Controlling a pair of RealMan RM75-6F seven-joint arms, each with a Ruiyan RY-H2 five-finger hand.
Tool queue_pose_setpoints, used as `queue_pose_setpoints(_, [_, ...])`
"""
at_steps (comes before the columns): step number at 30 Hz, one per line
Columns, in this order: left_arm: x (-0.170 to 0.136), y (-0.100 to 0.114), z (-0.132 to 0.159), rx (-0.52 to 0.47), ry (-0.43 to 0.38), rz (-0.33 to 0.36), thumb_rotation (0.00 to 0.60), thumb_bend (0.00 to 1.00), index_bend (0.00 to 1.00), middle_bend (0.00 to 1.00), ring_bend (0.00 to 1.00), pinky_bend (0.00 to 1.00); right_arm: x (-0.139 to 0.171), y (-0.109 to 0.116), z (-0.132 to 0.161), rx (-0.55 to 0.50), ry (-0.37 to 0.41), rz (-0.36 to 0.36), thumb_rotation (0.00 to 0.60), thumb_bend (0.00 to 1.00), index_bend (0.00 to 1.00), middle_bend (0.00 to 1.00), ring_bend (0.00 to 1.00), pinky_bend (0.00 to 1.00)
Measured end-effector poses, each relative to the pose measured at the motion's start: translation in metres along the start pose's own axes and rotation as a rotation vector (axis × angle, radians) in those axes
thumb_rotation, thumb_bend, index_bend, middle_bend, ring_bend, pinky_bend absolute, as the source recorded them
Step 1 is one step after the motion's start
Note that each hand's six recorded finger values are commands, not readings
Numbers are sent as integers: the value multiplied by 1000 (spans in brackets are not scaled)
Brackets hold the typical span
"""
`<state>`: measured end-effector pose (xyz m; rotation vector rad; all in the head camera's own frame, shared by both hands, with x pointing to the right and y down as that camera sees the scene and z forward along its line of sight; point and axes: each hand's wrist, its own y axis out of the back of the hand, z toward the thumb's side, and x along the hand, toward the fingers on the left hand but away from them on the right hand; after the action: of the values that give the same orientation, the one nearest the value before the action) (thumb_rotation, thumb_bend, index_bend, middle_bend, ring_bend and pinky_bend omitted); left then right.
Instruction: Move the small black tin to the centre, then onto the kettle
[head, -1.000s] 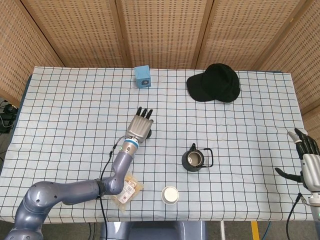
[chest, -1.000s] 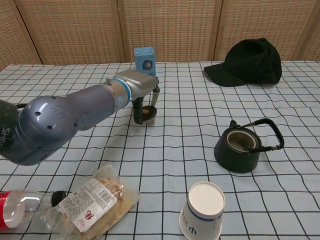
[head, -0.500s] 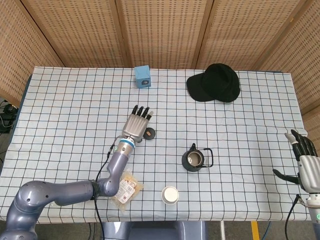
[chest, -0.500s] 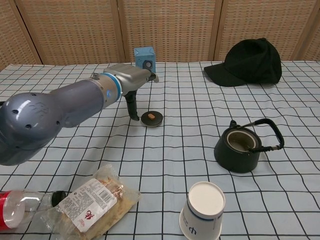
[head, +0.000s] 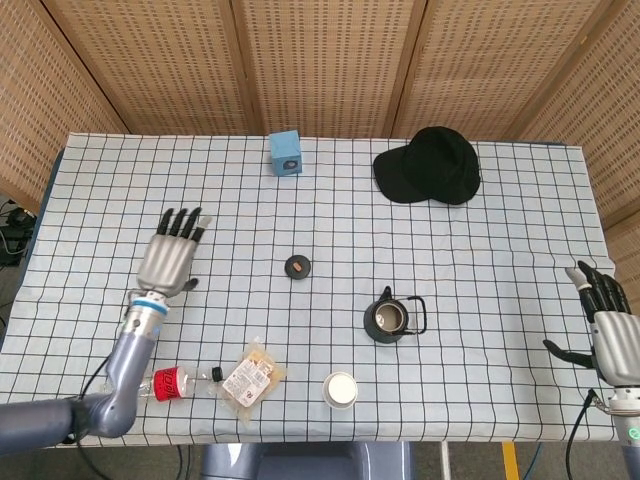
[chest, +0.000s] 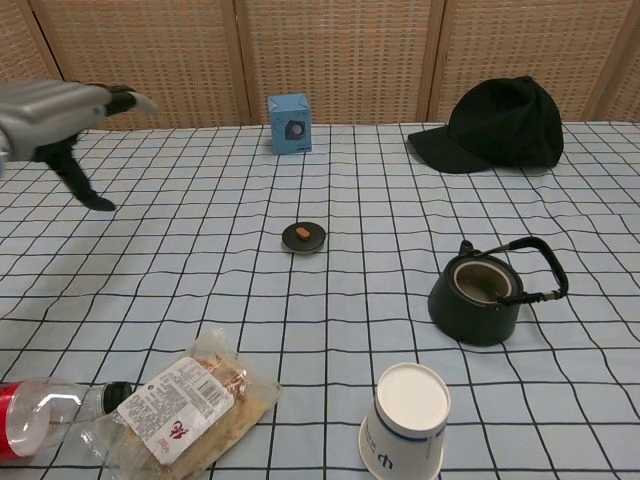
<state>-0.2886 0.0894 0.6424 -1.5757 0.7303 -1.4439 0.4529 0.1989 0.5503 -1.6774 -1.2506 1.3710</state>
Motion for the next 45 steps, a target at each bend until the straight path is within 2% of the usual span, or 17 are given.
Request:
queue_pose_setpoints(9, [-90,-1,-100,-2,180,77,600,93,0,0,0,0,-2,-8,5,39,2,9,600,202,70,0,0,0])
queue_pose_setpoints(15, [-147,-13,-147,-61,282,68,600,94,0,0,0,0,-2,-15,10,79,12,12,600,202,70,0,0,0])
queue_pose_setpoints(19, [-168,-15,-166,-97,309,45,600,94,0,0,0,0,-3,-19,14,91,14,6,600,202,70,0,0,0])
queue_pose_setpoints(25, [-173,-9,-174,-126,292,51,600,95,0,0,0,0,-11,-23,28,61,36,0,600,202,93,0,0,0])
queue_pose_setpoints(30, [-173,-6,-172,-174,262,49,600,95,0,0,0,0,-32,-32,66,30,118,32,600,201,131,0,0,0])
queue_pose_setpoints(37, [-174,-3,-176,-232,245,36,600,95,0,0,0,0,-68,-55,138,76,245,80,600,202,198,0,0,0])
queue_pose_setpoints(40, [-173,-2,-179,-261,243,32,600,95,0,0,0,0,-85,-74,170,72,264,122,600,207,215,0,0,0])
queue_pose_setpoints(45, [-171,-4,-185,-305,237,4,600,95,0,0,0,0,-112,-121,218,67,254,212,600,225,230,0,0,0])
